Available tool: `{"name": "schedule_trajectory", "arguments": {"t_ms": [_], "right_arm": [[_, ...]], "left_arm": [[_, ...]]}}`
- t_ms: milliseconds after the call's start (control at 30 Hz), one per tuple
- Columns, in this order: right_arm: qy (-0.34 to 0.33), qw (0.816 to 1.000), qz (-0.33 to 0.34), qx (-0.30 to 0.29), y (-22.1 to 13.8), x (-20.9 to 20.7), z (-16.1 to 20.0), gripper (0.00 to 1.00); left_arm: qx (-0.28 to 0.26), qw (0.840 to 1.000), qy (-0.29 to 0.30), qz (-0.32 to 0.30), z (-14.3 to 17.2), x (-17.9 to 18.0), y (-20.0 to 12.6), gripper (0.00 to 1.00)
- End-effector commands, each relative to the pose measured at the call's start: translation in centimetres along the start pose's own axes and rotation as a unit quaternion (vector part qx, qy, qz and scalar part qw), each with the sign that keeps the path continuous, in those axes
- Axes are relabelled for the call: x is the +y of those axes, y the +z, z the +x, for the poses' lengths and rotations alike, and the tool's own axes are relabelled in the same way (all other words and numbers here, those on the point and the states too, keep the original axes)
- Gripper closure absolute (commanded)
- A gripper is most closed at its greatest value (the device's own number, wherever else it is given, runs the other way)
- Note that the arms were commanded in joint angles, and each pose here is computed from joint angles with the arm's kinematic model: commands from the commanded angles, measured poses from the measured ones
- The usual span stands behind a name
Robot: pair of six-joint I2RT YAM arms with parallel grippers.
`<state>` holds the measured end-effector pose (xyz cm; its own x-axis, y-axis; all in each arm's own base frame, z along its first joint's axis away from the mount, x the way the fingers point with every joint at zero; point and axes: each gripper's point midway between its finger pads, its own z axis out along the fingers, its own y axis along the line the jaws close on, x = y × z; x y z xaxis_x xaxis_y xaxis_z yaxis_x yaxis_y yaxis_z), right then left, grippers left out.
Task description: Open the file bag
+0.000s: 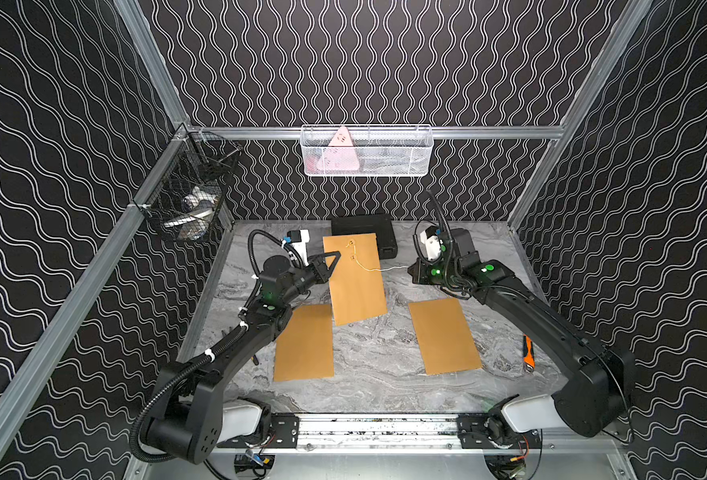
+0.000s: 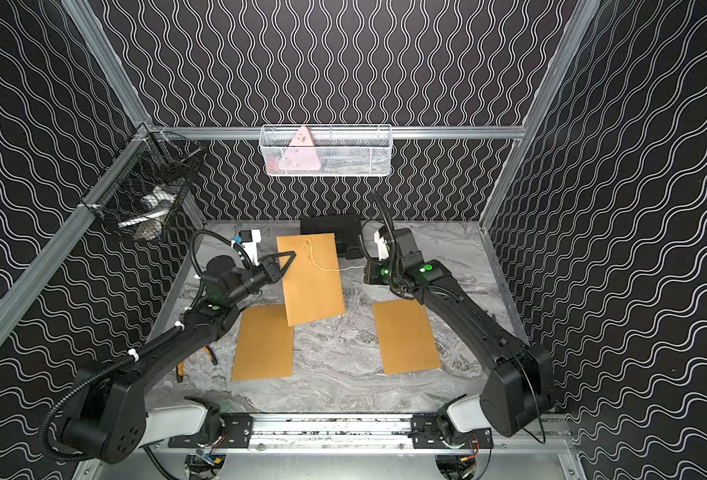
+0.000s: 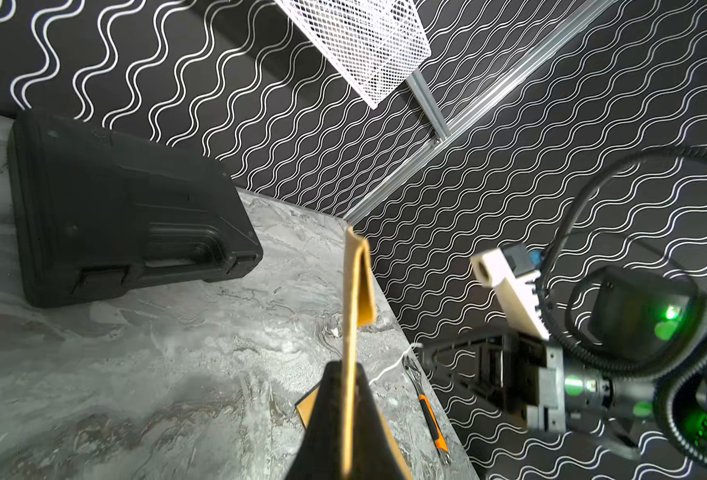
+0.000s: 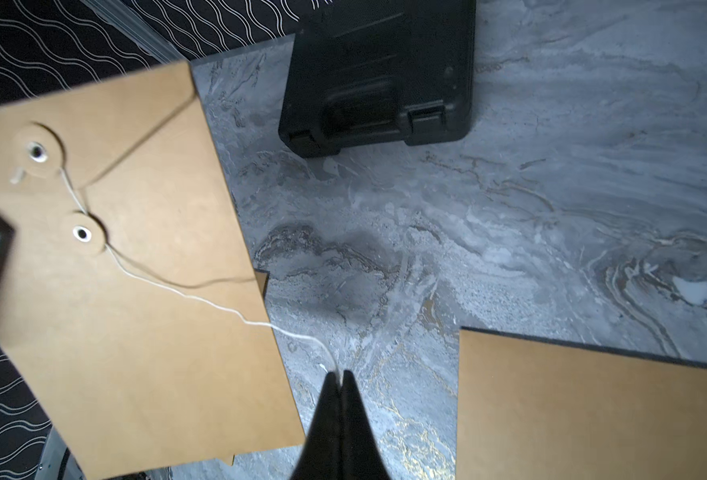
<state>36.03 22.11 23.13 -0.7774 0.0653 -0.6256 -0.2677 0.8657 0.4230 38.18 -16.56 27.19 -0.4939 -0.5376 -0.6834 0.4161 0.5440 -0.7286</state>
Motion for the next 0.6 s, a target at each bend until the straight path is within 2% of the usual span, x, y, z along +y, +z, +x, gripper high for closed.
{"name": "schedule_trajectory", "arguments": {"t_ms": [0, 567], "right_arm": [[-0.017, 1.0, -0.017, 0.002, 0.0, 1.1, -1.0, 1.0], [-0.043, 0.998, -0.047, -0.008, 0.6, 3.9, -5.1, 1.0]], "left_arm": [[-0.005, 1.0, 0.005, 0.019, -0.1, -0.8, -0.3, 1.0], [0.041, 0.999, 0.022, 0.004, 3.7, -1.1, -0.2, 1.0]]}}
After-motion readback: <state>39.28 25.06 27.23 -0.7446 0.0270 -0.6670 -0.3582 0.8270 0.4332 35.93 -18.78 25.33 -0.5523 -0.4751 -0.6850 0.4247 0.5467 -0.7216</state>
